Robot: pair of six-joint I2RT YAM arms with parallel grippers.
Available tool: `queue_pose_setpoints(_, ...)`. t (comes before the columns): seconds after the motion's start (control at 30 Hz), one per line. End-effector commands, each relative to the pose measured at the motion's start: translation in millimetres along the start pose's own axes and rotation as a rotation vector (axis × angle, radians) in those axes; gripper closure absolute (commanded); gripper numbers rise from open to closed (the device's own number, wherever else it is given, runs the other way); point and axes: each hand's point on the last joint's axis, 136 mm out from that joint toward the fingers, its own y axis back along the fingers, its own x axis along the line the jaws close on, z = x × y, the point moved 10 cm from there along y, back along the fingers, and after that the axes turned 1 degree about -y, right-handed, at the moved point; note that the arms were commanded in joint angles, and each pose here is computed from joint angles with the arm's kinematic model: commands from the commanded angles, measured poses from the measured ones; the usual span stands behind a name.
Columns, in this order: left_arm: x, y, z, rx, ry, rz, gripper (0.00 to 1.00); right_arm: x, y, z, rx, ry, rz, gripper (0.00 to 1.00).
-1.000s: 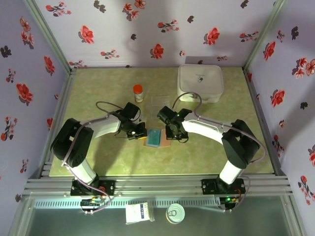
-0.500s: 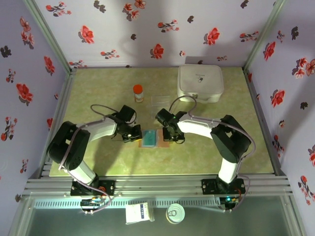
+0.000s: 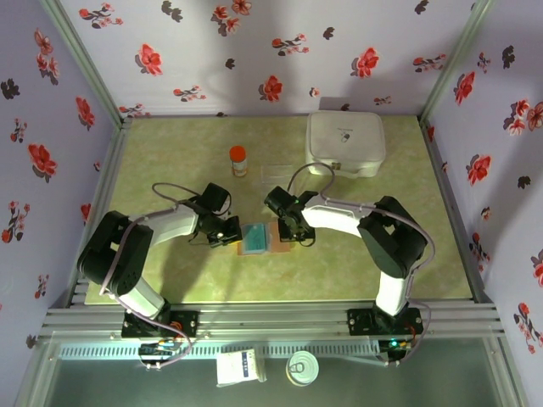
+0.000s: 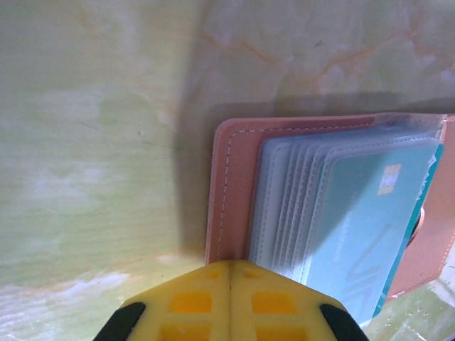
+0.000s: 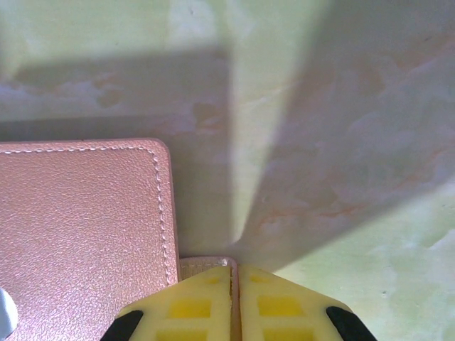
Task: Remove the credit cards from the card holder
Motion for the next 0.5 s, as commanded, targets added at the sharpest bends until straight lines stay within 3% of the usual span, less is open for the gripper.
queue_pose_setpoints(0.0,18.6,-6.0,-8.5,0.041,0.048,0.078,1.0,-20.2,-13.4,-9.8,0.032,0.03,-0.191,0.92)
queue_pose_setpoints(0.47,16.7,-6.1,-4.1,0.044,0.047,0.079,1.0,-20.8,-3.9,-20.6,0.071,-0.005,-0.142,0.87)
